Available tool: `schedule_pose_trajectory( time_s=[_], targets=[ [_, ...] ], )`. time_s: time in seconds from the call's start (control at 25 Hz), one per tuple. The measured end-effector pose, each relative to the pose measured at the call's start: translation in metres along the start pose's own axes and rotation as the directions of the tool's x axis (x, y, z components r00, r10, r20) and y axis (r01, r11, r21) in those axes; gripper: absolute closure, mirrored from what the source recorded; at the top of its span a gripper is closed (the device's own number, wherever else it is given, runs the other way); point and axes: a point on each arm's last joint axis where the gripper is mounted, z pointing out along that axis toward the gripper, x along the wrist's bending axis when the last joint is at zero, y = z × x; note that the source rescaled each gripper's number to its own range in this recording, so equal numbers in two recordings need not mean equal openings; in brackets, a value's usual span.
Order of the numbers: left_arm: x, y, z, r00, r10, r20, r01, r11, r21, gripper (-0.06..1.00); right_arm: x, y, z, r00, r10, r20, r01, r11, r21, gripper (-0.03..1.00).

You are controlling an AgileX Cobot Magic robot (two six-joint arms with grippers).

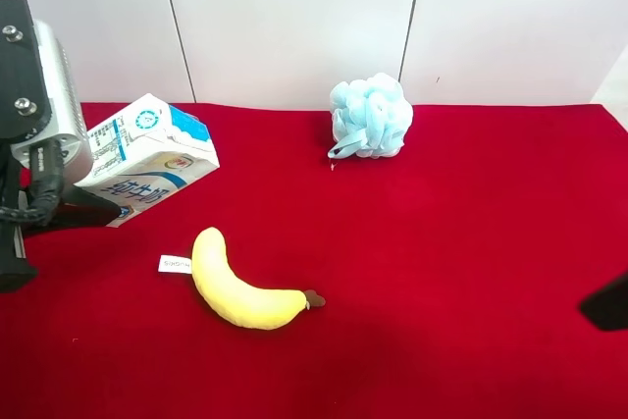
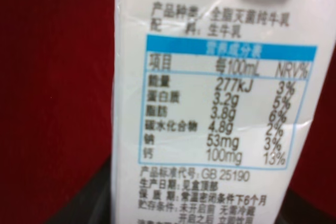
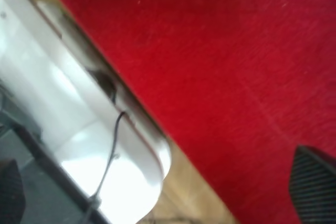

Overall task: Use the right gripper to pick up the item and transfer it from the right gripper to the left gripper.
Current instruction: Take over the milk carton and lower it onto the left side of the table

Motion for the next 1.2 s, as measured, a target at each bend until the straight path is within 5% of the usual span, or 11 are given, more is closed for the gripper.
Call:
schedule_pose_trajectory(
  time_s=[0.36,1.2],
  targets=[
    [0.0,0.0,0.0,1.0,0.0,0.0,0.0,1.0,0.0,0.93,-0.012,-0.045,-0.017,0.99,-0.137,0.011,0.136,0.957,-0.256,-0.02],
    [0.0,0.0,0.0,1.0,0.0,0.0,0.0,1.0,0.0,0.93,-0.013,-0.05,-0.009,0.989,-0.144,0.016,0.143,0.952,-0.271,-0.02]
  ],
)
